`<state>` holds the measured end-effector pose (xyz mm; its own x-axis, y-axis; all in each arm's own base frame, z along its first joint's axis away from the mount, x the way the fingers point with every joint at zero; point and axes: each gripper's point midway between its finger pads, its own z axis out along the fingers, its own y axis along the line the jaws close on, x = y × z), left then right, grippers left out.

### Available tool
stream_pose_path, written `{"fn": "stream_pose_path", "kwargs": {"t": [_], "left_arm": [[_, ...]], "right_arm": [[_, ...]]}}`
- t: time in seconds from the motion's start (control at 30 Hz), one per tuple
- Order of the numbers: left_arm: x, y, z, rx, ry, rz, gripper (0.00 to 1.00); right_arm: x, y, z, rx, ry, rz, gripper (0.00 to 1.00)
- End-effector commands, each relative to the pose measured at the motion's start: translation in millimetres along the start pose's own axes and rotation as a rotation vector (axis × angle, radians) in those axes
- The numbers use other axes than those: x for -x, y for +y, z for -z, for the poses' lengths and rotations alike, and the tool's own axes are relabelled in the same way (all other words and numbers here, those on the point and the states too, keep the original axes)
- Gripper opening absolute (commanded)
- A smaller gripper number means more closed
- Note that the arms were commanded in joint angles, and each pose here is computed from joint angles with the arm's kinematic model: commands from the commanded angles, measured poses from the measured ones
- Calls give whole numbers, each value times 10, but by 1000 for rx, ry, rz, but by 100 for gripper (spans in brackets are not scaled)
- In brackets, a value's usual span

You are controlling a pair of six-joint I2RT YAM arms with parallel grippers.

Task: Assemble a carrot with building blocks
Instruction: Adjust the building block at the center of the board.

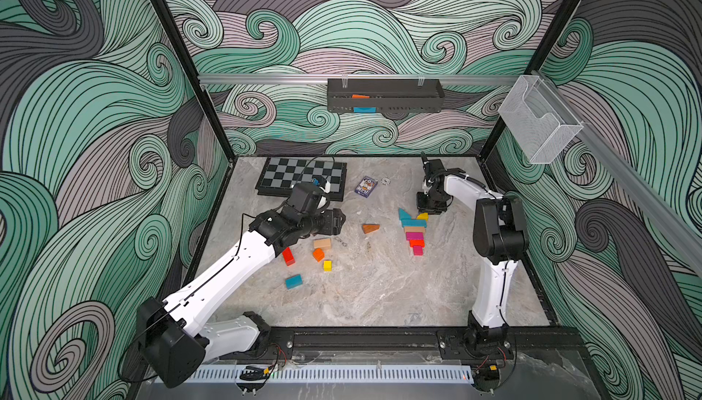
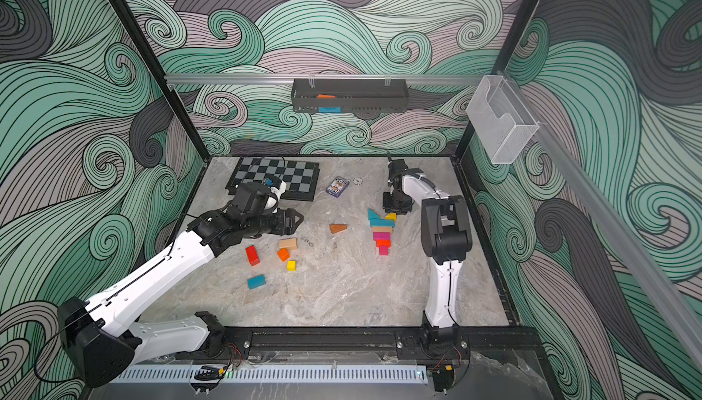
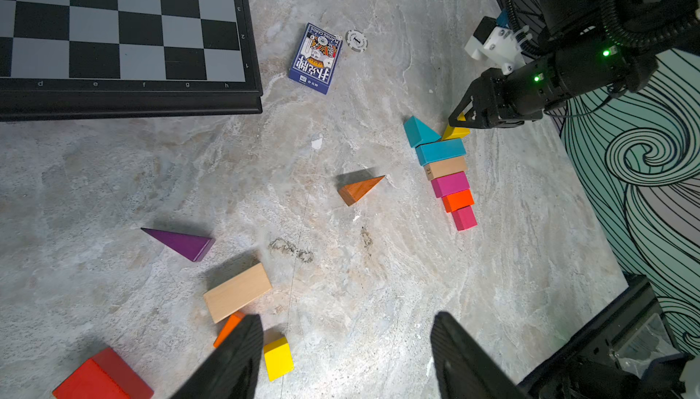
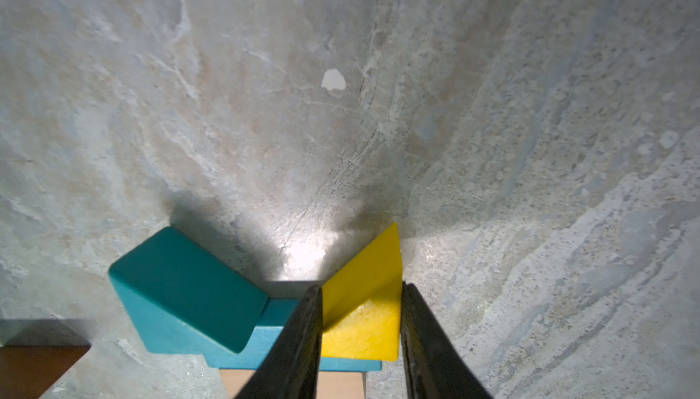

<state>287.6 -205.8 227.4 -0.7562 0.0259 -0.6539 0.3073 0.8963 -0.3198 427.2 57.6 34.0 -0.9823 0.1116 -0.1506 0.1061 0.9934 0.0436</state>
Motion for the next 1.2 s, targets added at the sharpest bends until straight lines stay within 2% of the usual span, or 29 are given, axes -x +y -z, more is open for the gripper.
{"fn": "stream_pose_path", "kwargs": {"t": [0.0,0.73,0.93,1.17], "left_arm": [[148,-54,46,-18,-32,7,71],[161,-76,32,-26,-31,-1,71],[159,-70,29,-24,-30,-1,71],[149,29,74,24,-35,6,76]], "right_arm": [[-43,44,-81,7,23,19,36],[-80,19,-93,-4,30,21,37],[-31,22,-47,-5,12,20,46],[160,53,282,7,-83,21,71]]}}
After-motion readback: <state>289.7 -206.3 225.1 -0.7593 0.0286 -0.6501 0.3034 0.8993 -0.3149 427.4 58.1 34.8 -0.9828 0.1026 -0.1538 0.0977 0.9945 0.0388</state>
